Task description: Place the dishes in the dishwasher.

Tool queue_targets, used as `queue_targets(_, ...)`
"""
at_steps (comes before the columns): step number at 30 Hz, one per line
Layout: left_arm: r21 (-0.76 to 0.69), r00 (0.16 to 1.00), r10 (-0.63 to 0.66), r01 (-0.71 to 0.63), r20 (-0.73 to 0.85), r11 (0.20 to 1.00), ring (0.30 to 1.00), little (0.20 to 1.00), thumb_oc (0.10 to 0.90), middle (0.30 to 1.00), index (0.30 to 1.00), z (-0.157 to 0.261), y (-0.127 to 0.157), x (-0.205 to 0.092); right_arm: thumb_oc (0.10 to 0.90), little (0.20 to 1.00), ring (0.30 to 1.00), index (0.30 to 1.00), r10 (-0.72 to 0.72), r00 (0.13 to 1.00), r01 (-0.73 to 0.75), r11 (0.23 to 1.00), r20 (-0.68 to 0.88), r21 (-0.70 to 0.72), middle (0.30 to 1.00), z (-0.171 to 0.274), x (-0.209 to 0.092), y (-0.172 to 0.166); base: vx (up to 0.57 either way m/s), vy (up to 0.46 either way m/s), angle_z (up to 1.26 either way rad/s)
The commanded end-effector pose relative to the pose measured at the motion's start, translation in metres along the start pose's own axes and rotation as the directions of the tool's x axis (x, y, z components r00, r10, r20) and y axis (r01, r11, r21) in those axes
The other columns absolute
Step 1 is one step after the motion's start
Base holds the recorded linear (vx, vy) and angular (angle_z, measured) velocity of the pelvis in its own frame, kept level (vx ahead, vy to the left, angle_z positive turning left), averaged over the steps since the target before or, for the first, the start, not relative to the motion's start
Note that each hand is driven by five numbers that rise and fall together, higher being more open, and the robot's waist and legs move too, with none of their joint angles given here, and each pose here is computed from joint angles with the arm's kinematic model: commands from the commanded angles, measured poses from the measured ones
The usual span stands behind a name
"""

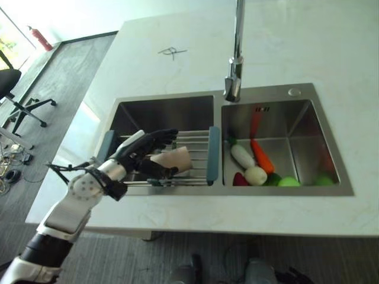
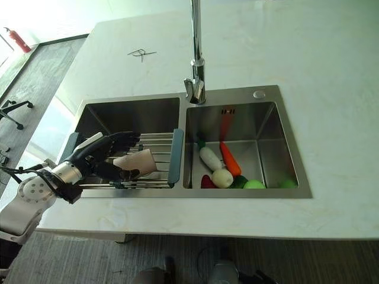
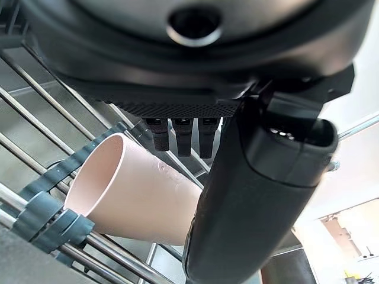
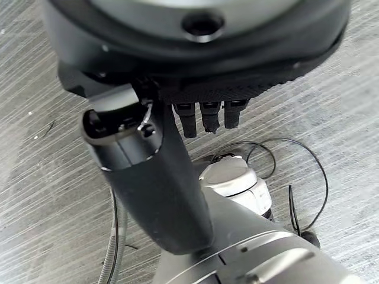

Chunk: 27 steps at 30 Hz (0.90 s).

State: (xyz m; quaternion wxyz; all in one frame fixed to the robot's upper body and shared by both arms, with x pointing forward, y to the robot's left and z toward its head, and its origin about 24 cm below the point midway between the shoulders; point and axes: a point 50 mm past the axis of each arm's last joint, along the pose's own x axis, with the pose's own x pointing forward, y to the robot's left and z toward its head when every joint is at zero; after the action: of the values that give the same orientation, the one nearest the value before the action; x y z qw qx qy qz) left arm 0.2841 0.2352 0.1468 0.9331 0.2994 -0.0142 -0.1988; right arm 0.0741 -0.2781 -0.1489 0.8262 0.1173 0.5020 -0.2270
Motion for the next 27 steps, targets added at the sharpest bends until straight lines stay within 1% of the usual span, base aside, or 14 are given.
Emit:
queue_targets(1,0.157,0.967,0.111,-0.150,0.229,0.976,0.900,0.900,0.800,0.900,0.900,0.055,0.032,0.005,0.800,0.900,0.900,0.900,0.013,1.000,-0.014,1.000,0.017,0.019,0.900,0.003,0.000,0.003,0.00,0.000,0.00)
queue_targets(8,0.194,0.987,0.075,-0.102,0.144,0.976,0.900,0.900,0.800,0.900,0.900,0.051,0.030,0.011,0.800,0.900,0.900,0.900,0.012,0.999,-0.013,1.000,0.045,0.021,0.900,0.011,0.000,0.000,-0.02,0.029,-0.04)
queue_targets(10,0.231,0.991,0.071,-0.096,0.115,0.968,0.900,0.900,0.800,0.900,0.900,0.049,0.029,0.013,0.800,0.900,0.900,0.900,0.016,0.998,-0.017,1.000,0.058,0.021,0.900,0.015,0.001,0.000,0.00,0.022,-0.04)
queue_targets(13,0.286,0.992,0.092,-0.115,0.090,0.951,0.900,0.900,0.800,0.900,0.900,0.048,0.033,0.015,0.800,0.900,0.900,0.900,0.016,0.996,-0.019,0.999,0.084,0.028,0.900,0.023,0.001,0.001,0.00,0.010,0.00)
queue_targets(18,0.340,0.992,0.111,-0.126,0.063,0.932,0.900,0.900,0.800,0.900,0.900,0.047,0.038,0.016,0.800,0.900,0.900,0.900,0.014,0.994,-0.015,1.000,0.110,0.012,0.900,0.029,0.001,-0.001,-0.01,0.024,-0.02)
queue_targets(19,0.363,0.993,0.115,-0.119,0.032,0.924,0.900,0.900,0.800,0.900,0.900,0.045,0.040,0.015,0.800,0.900,0.900,0.900,0.013,0.993,-0.014,1.000,0.119,0.013,0.900,0.032,0.001,-0.001,0.00,0.000,0.00)
queue_targets(27,0.401,0.985,0.147,-0.099,-0.092,0.911,0.900,0.900,0.800,0.900,0.900,0.035,0.050,0.009,0.800,0.900,0.900,0.900,-0.005,0.991,0.003,1.000,0.136,0.014,0.900,0.037,0.000,-0.008,-0.01,0.012,-0.03)
